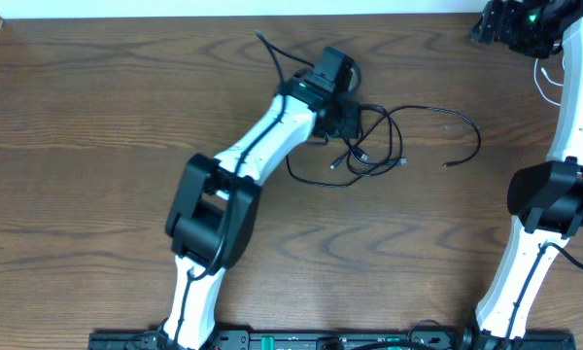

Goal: Untangle cables
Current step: 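Reach the left gripper down to grasp the black cable pile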

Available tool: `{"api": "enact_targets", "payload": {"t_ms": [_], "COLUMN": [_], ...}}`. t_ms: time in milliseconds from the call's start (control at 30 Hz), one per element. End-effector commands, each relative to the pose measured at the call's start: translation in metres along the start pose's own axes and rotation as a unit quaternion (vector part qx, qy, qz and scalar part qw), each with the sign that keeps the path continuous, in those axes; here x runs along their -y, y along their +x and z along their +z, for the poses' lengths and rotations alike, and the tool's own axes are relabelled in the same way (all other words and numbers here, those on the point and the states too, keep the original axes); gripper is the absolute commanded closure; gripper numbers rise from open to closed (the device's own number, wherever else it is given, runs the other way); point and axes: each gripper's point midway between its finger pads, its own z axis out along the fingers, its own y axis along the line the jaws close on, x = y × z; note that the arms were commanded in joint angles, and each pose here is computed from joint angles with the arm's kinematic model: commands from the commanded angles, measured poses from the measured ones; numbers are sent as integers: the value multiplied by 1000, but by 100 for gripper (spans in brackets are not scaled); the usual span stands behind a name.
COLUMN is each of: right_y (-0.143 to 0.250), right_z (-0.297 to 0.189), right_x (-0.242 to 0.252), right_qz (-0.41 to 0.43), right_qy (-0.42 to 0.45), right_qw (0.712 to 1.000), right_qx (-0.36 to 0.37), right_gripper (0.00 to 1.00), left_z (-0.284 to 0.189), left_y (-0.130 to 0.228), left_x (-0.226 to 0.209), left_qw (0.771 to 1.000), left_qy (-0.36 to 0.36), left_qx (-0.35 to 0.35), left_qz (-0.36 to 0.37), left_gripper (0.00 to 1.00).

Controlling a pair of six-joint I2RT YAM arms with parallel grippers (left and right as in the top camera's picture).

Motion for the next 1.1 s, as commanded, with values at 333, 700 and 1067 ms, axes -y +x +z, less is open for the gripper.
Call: {"api": "enact_targets", "payload": {"t_ms": [333, 700, 1067], "right_y": [3, 23, 60], "right_z": [5, 6, 19], "right_x": [0, -19, -89], "right_qz": [-13, -25, -124], "right_qy": [3, -32, -73], "right_qw": [1000, 998, 984], "right_qx": [-8, -47, -101], "right_gripper": [26, 30, 20], "left_z": [61, -85, -270], "left_y": [-1, -44, -58], "left_x": [-27, 30, 83], "left_qw": [997, 992, 952], "left_qy": [-66, -14, 55], "left_qx": [31, 128, 290], "left_qz": [-33, -7, 78], "left_gripper": [73, 93, 92]}}
